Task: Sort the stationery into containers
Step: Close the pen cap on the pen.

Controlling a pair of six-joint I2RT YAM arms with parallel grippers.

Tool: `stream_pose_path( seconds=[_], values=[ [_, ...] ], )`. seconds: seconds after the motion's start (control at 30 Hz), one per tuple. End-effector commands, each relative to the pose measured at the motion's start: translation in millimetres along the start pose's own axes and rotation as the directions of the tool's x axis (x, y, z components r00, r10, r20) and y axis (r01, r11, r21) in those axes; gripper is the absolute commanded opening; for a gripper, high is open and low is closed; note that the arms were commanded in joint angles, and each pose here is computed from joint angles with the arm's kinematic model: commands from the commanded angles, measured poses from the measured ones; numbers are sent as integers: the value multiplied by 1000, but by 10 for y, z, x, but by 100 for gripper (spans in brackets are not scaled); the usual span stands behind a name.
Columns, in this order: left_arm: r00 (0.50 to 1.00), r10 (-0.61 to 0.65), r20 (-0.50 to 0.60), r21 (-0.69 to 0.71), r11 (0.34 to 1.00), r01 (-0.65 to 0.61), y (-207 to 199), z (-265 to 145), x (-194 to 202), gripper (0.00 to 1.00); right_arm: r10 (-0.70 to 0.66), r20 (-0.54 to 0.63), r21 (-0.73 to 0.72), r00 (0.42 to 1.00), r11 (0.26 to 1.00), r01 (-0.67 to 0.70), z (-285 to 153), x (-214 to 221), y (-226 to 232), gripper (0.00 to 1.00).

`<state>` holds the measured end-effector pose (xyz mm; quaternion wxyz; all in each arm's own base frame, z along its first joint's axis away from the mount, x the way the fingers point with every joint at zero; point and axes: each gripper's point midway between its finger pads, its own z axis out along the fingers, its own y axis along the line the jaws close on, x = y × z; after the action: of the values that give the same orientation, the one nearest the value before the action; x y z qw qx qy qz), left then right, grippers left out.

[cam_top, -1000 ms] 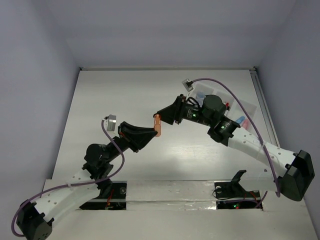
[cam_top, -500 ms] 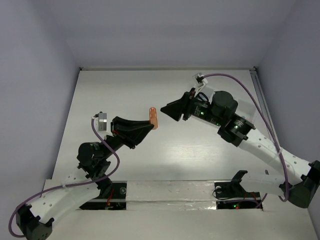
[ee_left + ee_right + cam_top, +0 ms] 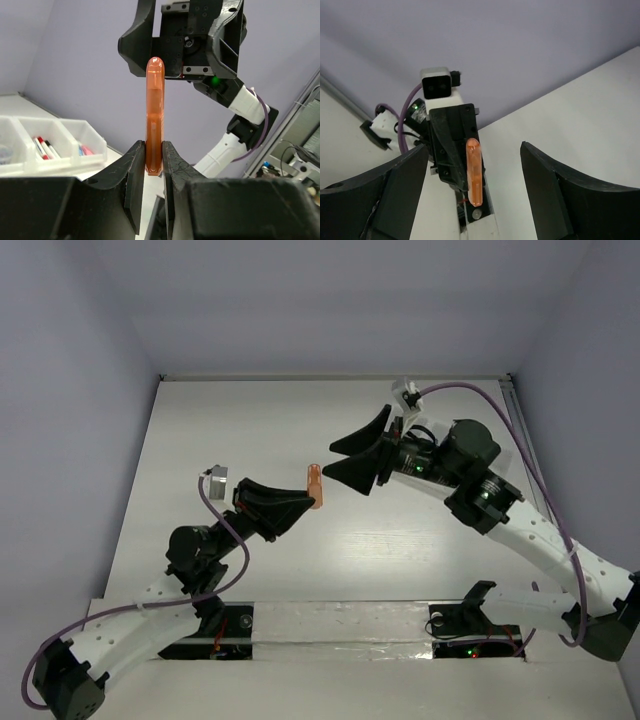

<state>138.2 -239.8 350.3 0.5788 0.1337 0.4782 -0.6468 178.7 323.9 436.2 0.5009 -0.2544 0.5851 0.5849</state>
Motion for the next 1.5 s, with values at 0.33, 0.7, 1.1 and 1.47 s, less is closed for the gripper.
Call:
stream_pose_path(
  seconds=[0.33,0.7,1.1,1.47],
  values=[
    [998,-45,43,112,993,40,-225,-3,-89,0,35,-56,-156,998,987,-44,189,158,104,64],
    [998,-43,52,112,993,37,-222,16,-110,0,75,-98,-180,992,979,-92,190,296,103,30],
    [990,-45,132,100,994,32,-276,112,-370,0,104,-176,-169,979,977,-134,129,631,57,0],
    [984,6,178,82,996,-21,-348,303,-647,0,152,-269,-94,951,979,-183,-34,1224,-12,0]
  ],
)
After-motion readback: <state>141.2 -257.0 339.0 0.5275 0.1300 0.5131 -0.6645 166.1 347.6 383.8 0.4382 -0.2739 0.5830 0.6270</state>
